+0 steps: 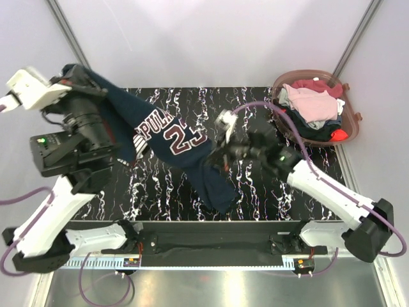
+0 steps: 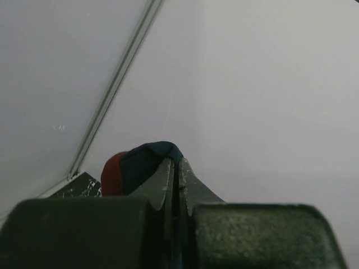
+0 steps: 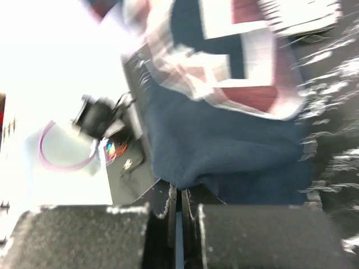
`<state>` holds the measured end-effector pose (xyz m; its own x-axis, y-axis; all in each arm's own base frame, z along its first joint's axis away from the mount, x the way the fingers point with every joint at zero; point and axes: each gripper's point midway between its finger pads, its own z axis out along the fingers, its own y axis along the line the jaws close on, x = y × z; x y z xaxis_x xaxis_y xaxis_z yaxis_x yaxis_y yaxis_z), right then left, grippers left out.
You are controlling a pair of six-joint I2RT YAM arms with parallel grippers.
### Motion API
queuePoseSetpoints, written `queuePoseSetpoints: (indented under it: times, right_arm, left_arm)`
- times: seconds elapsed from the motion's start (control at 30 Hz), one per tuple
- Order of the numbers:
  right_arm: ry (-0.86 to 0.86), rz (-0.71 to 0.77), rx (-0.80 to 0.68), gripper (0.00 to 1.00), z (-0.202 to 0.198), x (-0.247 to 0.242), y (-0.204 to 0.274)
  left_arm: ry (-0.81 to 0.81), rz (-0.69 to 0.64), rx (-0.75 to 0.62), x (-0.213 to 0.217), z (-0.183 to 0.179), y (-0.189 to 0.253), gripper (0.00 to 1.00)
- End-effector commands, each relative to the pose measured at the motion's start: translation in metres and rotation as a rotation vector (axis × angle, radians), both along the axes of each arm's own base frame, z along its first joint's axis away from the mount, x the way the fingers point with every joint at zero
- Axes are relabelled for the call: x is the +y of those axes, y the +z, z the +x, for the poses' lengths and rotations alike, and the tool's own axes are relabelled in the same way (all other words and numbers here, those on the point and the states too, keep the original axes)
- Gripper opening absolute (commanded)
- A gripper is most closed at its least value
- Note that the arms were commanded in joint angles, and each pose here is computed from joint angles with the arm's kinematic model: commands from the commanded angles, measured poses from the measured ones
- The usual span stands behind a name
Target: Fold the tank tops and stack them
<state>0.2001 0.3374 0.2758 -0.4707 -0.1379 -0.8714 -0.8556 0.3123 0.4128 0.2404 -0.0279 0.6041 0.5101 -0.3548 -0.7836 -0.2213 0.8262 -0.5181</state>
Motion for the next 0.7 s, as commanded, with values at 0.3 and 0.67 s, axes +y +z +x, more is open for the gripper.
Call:
queuePoseSetpoints:
  times: [0.3, 0.67]
  right_arm:
    - [-0.477, -0.019, 0.628, 0.99, 0.206, -0.079, -0.079]
    - [-0.485, -0.421, 0.408, 0.78, 0.137, -0.073, -0.139]
  left_arm:
    - [-0.036, -0.229, 0.491, 0.027, 0.115, -0.225, 0.0]
    - [-0.038, -0.214, 0.644, 0.016, 0.168, -0.318, 0.0]
